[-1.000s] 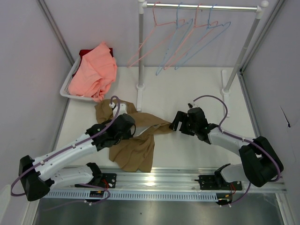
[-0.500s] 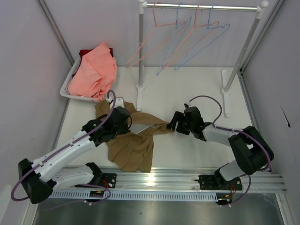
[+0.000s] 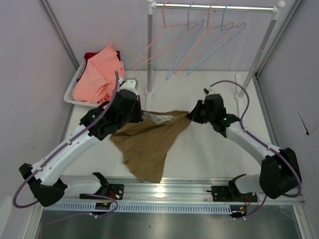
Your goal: Place the skirt on the hanger
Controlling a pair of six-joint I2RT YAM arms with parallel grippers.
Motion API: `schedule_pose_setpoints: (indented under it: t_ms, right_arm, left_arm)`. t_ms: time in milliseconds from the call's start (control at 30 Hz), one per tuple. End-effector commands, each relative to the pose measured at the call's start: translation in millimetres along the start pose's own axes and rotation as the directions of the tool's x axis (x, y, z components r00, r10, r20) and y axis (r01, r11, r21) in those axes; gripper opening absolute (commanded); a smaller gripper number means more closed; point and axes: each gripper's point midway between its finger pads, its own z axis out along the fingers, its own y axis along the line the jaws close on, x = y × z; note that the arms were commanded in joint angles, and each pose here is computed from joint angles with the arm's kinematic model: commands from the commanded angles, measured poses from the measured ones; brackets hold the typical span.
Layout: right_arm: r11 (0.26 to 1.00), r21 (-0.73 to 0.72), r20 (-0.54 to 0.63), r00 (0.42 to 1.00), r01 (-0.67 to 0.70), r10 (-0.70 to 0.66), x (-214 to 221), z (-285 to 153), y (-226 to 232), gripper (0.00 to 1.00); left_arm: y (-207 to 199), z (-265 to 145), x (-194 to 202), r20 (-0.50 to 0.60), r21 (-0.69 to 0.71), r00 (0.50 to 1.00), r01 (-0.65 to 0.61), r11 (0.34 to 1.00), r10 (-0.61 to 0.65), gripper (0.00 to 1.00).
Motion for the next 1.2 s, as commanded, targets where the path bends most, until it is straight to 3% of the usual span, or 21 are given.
schedule_pose_setpoints:
  t_ms: [0,167,267,367,667,733,767,800,833,900,1033,1133,1167]
  right_arm:
    - [0.995,-0.025,0.238,0.968,0.092,-0.083,-102.2,-71.3,31.3,0.00]
    - [0.984,-0.049,0.379,0.914,0.173,-0.142,-185.5,-143.3,70.1,0.00]
    - [0.983,-0.043,0.407,0.902,0.177,-0.144,-202.8,-156.7,75.4,0.00]
    - [0.983,-0.084,0.392,0.912,0.166,-0.120,-197.3,-153.6,80.7,0.00]
    - [0.996,-0.036,0.267,0.961,0.085,-0.072,-119.2,-109.7,44.6,0.00]
    - [0.999,-0.007,0.224,0.973,0.054,-0.051,-89.3,-96.7,22.0,0.00]
    - [1.000,-0.003,0.203,0.979,0.021,-0.020,-75.6,-91.0,14.1,0.00]
    - [1.000,-0.010,0.198,0.980,0.008,-0.006,-64.7,-85.9,10.4,0.00]
    - [0.999,0.046,0.139,0.990,-0.023,0.016,-28.7,-70.7,-17.6,0.00]
    - [0.995,0.052,0.123,0.989,-0.084,0.077,1.5,-65.2,-31.7,0.00]
    - [0.991,0.043,0.039,0.991,-0.127,0.125,63.3,-43.6,-53.3,0.00]
    - [0.994,0.069,-0.009,0.996,-0.090,0.091,92.5,-42.3,-55.0,0.13]
    - [0.994,0.074,-0.026,0.996,-0.085,0.087,101.7,-43.6,-56.6,0.24]
  left_arm:
    - [-12.9,-35.9,-55.9,0.114,0.060,0.993,-0.041,0.997,0.034,0.00]
    - [-20.2,-74.4,-107.4,0.219,0.084,0.975,-0.036,0.996,0.017,0.00]
    - [-16.3,-82.8,-123.4,0.247,0.059,0.969,-0.036,0.998,0.020,0.00]
    - [-7.4,-70.7,-116.7,0.223,0.047,0.975,-0.021,0.999,0.010,0.00]
    - [33.2,1.9,-60.7,0.081,0.104,0.991,0.094,0.990,-0.102,0.00]
    - [27.8,12.7,-35.4,0.005,0.143,0.995,0.096,0.985,-0.098,0.00]
    - [20.4,14.7,-36.9,0.024,0.185,0.990,0.129,0.974,-0.135,0.00]
    - [28.3,31.2,10.8,-0.063,0.178,0.987,0.156,0.972,-0.147,0.00]
    - [20.4,34.4,24.4,-0.090,0.228,0.982,0.182,0.957,-0.165,0.00]
    - [19.8,58.8,90.5,-0.195,0.221,0.961,0.239,0.946,-0.197,0.00]
    - [16.8,83.1,175.5,-0.328,0.189,0.920,0.287,0.939,-0.216,0.00]
    - [12.5,86.9,191.6,-0.338,0.189,0.913,0.302,0.934,-0.227,0.00]
    - [11.8,87.3,192.5,-0.332,0.186,0.917,0.292,0.938,-0.220,0.00]
